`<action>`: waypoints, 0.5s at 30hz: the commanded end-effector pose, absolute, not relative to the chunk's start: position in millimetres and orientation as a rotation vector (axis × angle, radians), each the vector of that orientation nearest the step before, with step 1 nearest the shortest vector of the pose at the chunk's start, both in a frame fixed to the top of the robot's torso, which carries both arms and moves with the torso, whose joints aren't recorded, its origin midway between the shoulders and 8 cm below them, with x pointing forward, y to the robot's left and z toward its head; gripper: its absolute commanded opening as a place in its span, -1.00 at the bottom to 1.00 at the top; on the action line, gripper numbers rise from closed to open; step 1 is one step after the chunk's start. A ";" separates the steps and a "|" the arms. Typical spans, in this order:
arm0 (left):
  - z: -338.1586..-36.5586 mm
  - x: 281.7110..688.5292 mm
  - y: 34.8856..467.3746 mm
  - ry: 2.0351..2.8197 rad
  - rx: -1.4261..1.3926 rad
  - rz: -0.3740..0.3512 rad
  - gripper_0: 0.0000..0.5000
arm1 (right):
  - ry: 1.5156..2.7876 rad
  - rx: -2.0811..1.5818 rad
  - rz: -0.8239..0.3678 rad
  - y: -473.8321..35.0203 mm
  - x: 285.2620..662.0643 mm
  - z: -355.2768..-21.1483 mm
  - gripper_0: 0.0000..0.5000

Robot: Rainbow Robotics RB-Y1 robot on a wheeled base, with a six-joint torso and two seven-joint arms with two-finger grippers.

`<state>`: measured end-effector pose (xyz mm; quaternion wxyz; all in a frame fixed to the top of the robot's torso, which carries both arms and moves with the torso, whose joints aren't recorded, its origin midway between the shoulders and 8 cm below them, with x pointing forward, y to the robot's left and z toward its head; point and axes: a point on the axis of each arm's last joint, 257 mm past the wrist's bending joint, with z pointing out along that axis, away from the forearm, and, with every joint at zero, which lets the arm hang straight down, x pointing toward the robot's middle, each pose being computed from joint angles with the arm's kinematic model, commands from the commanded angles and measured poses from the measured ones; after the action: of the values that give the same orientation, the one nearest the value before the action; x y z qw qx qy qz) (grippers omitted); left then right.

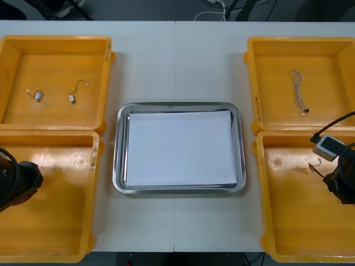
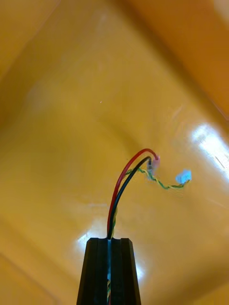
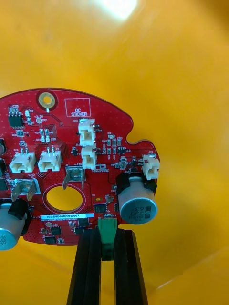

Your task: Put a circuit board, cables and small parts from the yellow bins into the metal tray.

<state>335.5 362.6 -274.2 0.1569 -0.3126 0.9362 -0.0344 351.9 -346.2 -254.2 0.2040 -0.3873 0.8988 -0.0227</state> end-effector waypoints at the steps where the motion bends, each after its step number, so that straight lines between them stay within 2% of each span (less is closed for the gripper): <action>1: -225.8 361.6 372.2 2.621 -0.656 -0.046 -1.00 | 2.451 -1.109 -0.132 -358.5 363.8 -208.3 -1.00; 10: -198.3 373.0 360.1 2.621 -0.497 -0.092 -1.00 | 2.522 -1.065 -0.143 -379.1 352.0 -181.5 -1.00; 15: -175.0 384.1 347.1 2.605 -0.391 -0.134 -1.00 | 2.504 -0.966 -0.150 -385.1 361.3 -163.2 -1.00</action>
<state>367.2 343.2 -217.9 0.1996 -0.2322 0.9492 -0.0721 349.0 -377.6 -196.3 0.1905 -0.3633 0.9115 -0.0309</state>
